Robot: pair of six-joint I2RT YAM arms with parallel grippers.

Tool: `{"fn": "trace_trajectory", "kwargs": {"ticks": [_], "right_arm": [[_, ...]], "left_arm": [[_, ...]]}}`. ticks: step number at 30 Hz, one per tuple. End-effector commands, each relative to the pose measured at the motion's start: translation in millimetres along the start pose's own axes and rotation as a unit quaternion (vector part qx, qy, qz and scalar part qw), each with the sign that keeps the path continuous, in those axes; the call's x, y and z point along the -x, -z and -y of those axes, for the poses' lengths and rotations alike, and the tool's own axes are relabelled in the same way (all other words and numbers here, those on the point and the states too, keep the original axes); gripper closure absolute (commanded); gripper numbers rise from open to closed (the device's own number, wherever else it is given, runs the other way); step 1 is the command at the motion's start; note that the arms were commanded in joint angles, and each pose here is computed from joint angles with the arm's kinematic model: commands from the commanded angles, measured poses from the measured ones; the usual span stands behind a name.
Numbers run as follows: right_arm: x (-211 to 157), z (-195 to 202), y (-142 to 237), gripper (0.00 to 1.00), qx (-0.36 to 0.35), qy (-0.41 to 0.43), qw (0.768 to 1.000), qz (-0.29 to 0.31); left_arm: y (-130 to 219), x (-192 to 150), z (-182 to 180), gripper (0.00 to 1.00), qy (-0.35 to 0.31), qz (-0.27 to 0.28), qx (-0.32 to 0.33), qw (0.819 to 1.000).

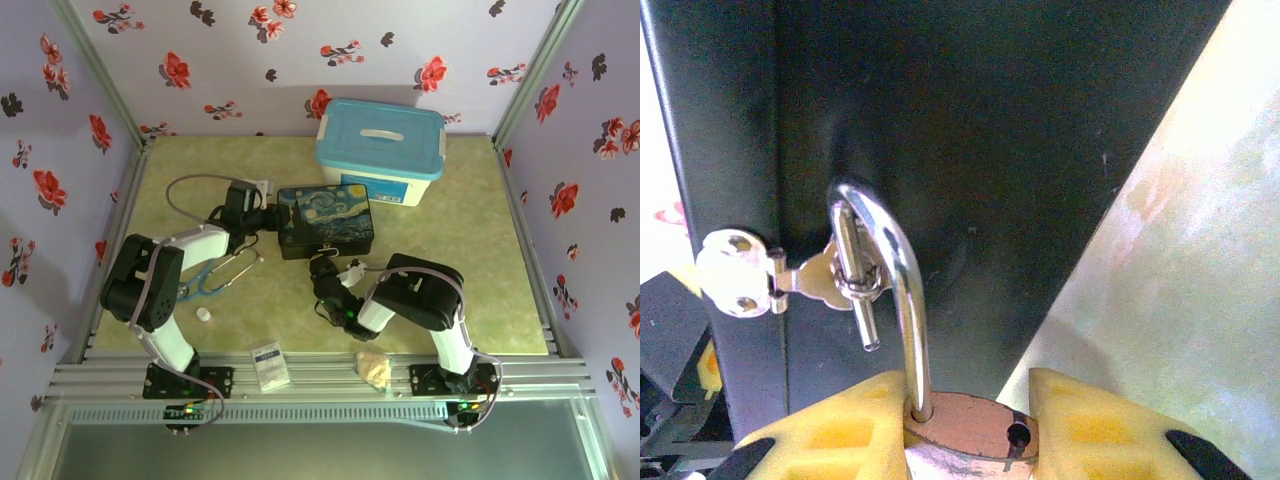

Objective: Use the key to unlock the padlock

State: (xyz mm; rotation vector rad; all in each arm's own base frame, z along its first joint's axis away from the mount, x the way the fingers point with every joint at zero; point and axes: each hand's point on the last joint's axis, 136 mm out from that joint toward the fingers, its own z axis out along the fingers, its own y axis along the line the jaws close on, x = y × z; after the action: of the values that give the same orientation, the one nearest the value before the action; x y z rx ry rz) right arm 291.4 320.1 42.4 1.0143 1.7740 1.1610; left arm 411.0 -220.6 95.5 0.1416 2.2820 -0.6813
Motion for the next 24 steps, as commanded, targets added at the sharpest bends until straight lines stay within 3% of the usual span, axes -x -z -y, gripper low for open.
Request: {"fn": "trace_trajectory", "kwargs": {"ticks": [1,13,24], "right_arm": [[44.9,5.1,-5.7,0.86,-0.01,0.014,0.996,0.082],[78.6,0.6,-2.3,0.87,0.008,-0.007,0.994,0.104],[91.4,-2.8,34.0,0.83,-0.064,0.13,0.988,0.048]], "left_arm": [[-2.7,-58.4,-41.9,0.62,-0.005,-0.096,0.074,0.993],[-1.4,-52.2,-49.0,0.62,-0.002,-0.096,0.091,0.991],[6.8,-24.1,-31.7,0.56,0.005,-0.074,0.073,0.995]]}}
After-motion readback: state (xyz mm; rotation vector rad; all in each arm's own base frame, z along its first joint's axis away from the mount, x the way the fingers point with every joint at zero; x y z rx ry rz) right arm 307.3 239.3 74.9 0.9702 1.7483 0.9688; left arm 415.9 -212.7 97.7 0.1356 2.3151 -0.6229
